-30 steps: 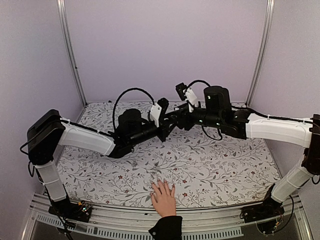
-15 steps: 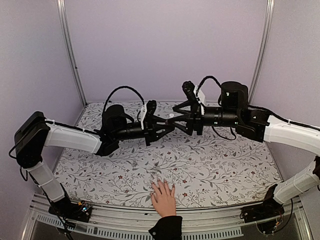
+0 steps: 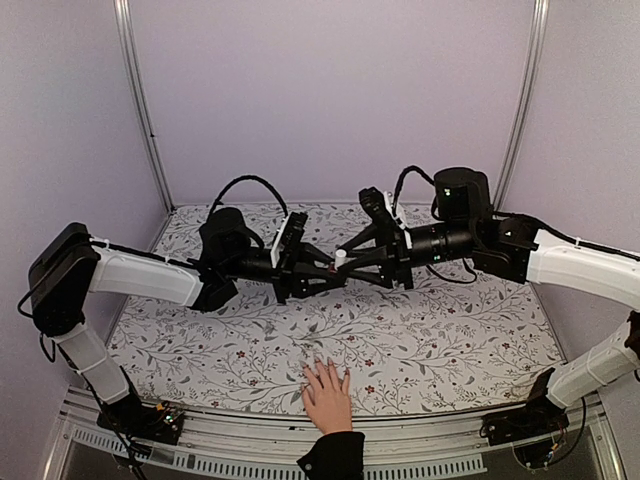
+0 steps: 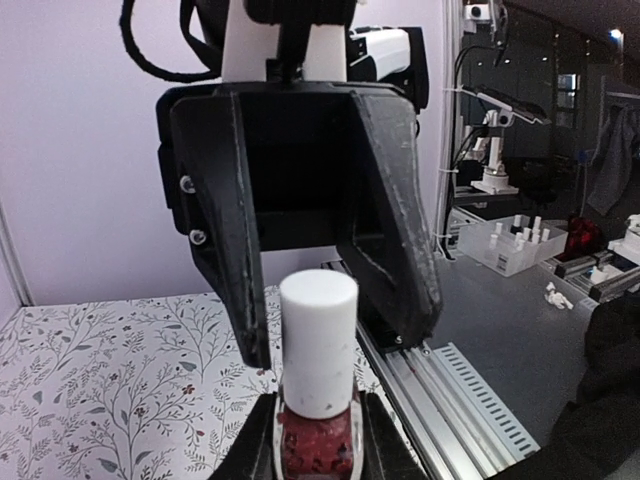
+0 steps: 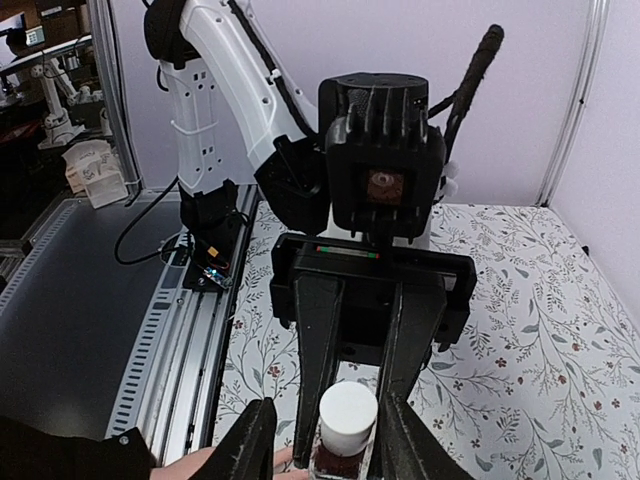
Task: Paint the nails
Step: Screw the nail polish bottle.
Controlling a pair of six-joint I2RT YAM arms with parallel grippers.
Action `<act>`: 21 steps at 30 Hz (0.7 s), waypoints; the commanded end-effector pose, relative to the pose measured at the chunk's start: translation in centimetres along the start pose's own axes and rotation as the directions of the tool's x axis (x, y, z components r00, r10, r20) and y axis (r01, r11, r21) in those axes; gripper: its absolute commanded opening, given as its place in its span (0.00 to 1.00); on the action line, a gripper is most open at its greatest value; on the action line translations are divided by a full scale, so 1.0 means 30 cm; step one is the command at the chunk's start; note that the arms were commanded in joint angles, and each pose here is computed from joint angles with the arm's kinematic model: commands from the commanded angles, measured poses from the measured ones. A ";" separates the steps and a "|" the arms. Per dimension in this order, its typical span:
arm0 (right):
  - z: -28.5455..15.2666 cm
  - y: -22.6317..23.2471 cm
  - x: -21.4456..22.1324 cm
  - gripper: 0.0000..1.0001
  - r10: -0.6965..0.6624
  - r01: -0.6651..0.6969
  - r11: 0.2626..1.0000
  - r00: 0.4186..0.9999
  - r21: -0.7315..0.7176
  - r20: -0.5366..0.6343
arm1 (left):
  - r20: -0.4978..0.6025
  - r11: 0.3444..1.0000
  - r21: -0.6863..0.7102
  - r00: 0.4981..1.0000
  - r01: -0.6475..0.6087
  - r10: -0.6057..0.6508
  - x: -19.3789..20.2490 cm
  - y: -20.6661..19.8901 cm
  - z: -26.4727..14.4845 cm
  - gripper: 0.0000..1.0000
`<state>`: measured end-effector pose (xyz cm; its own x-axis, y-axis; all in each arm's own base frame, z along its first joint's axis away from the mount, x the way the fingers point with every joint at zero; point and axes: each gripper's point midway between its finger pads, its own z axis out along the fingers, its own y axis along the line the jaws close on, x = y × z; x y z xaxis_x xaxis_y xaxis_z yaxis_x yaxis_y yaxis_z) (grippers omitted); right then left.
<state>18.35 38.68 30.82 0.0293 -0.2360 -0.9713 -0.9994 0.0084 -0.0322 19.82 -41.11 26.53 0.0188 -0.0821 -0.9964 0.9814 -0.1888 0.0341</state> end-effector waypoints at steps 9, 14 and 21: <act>0.010 0.039 -0.046 0.20 -0.021 0.023 0.995 1.000 -0.100 0.017 | 0.031 0.997 0.077 0.999 -0.026 0.024 -0.058 -0.033 0.000 0.00; 0.020 0.021 -0.030 0.00 -0.005 0.005 0.997 1.000 -0.078 -0.005 | 0.029 1.000 0.004 0.999 -0.030 0.030 -0.059 0.006 0.000 0.00; 0.037 -0.019 -0.006 0.00 0.019 -0.019 0.999 0.999 -0.027 -0.026 | 0.043 0.989 -0.145 0.998 -0.036 0.043 -0.084 0.079 -0.015 0.00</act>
<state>18.63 38.95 31.28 0.0341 -0.2445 -0.9690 -0.9992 -0.0264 -0.0285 19.61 -41.01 26.76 0.0168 -0.0866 -0.9961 0.9782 -0.2047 0.0343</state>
